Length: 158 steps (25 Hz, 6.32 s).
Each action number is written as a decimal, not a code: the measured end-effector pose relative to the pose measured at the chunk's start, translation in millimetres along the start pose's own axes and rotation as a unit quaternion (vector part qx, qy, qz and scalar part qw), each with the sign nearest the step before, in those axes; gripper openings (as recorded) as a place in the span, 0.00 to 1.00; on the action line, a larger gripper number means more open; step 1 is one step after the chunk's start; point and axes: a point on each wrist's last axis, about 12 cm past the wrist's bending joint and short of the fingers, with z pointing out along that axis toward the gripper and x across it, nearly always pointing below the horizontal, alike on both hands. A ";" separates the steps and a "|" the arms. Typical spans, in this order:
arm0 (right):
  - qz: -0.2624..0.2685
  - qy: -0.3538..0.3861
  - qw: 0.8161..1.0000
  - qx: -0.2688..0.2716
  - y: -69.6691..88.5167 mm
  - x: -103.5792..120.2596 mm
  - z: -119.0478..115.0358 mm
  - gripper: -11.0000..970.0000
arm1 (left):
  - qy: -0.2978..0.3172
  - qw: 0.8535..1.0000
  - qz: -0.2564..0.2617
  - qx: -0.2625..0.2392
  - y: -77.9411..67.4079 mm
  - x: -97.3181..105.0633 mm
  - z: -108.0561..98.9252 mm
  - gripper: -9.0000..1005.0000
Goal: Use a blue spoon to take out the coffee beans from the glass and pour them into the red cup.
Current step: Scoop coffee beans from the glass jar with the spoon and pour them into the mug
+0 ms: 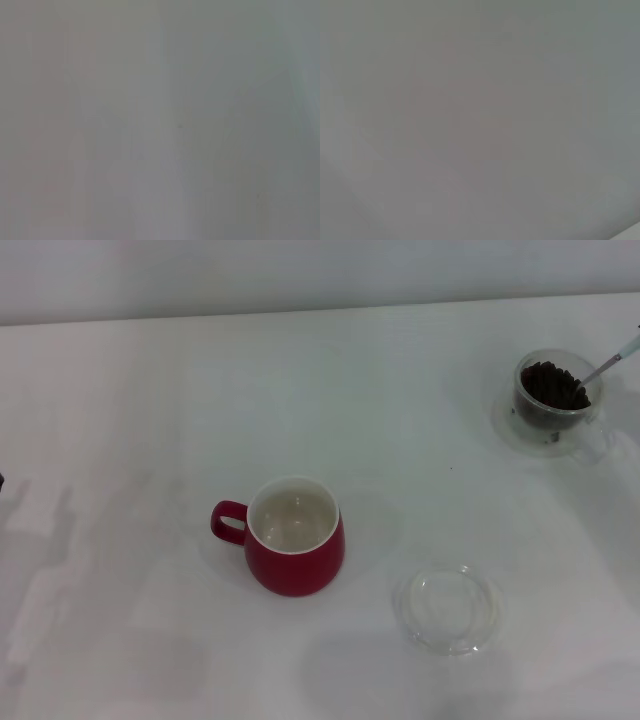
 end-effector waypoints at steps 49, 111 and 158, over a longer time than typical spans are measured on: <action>0.086 -0.040 0.995 0.032 -8.6 -0.3 -5.5 0.18 | 0.002 1.000 -0.001 -0.001 -0.8 0.5 -1.7 0.51; 0.223 -0.001 0.972 -0.080 20.1 23.7 -15.5 0.18 | 0.012 1.000 0.007 0.002 1.4 2.6 2.2 0.51; 0.163 0.189 0.937 -0.246 116.1 97.1 30.4 0.19 | 0.013 1.000 0.004 0.000 -1.6 3.0 -0.4 0.51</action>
